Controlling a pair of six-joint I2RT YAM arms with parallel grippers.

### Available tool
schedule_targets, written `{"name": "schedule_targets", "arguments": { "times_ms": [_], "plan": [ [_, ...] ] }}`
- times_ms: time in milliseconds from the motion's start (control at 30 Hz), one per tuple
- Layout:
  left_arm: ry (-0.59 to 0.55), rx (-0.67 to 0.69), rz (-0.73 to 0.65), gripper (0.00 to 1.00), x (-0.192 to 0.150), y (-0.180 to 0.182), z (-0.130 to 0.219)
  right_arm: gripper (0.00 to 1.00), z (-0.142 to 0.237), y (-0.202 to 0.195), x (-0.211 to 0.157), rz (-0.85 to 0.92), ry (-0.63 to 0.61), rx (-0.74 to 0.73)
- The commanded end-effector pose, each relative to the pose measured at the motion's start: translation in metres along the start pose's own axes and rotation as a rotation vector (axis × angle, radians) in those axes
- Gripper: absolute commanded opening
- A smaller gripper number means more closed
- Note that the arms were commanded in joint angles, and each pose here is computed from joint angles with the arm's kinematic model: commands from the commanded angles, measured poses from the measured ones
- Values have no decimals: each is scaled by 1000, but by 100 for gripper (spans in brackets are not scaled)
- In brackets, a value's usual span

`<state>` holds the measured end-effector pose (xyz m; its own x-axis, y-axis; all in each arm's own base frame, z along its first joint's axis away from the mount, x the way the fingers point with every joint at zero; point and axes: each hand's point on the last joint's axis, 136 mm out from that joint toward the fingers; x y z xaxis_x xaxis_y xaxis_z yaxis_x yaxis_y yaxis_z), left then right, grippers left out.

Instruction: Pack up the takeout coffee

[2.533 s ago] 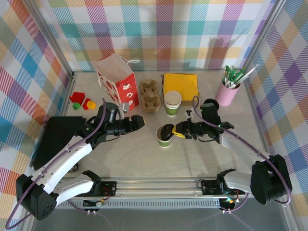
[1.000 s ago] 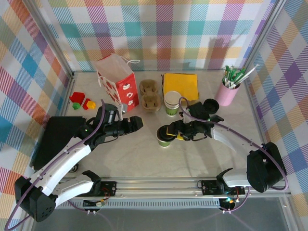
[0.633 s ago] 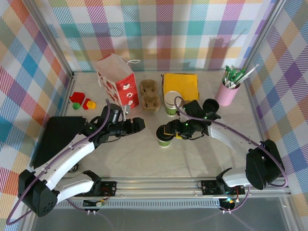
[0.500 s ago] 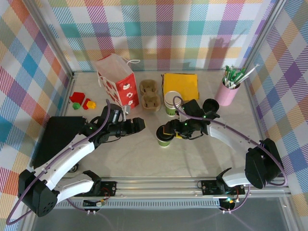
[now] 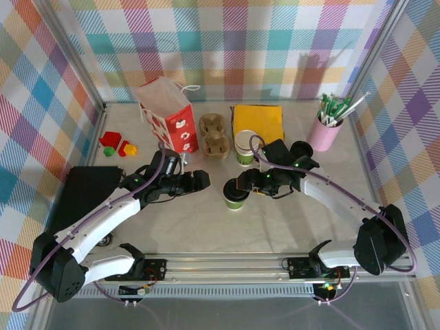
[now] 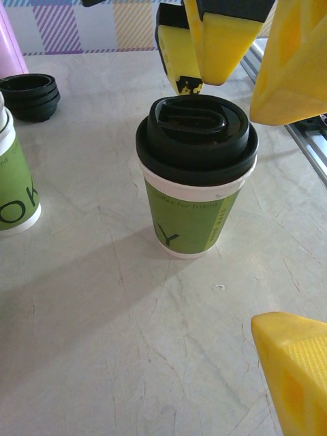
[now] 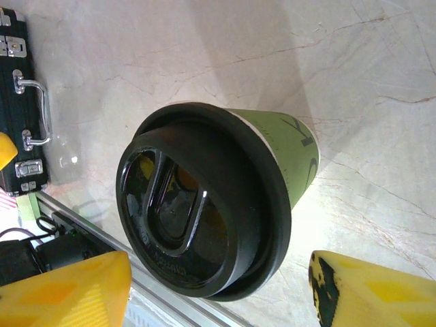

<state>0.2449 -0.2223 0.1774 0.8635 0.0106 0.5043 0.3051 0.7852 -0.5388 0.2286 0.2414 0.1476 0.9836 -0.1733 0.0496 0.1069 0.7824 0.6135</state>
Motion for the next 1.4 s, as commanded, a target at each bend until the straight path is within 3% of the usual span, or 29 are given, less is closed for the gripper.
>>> {"name": "schedule_targets", "arguments": {
  "times_ms": [0,667,1067,1367],
  "plan": [
    [-19,-11,-30,73,4,-5,0,67,-1,7,-4,16,15,26],
    [-11,13,-40,73,2,-1,-2,66,-4,13,-4,40,6,18],
    [105,-19,-236,73,5,-28,-51,67,1,0,-1,67,-61,-6],
    [151,-48,-255,69,2,-33,-82,61,-4,-14,5,33,-86,-11]
  ]
}}
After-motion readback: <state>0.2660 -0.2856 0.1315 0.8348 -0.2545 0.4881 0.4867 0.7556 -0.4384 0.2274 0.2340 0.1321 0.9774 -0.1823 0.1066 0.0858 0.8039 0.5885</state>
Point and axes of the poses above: each hand's point on the last joint's axis, 136 mm out from that joint toward the fingers, its own z axis back along the fingers, its own y axis along the line the jaws close on, x = y × z, and after that the axes turned 13 degrees about -z, right-handed
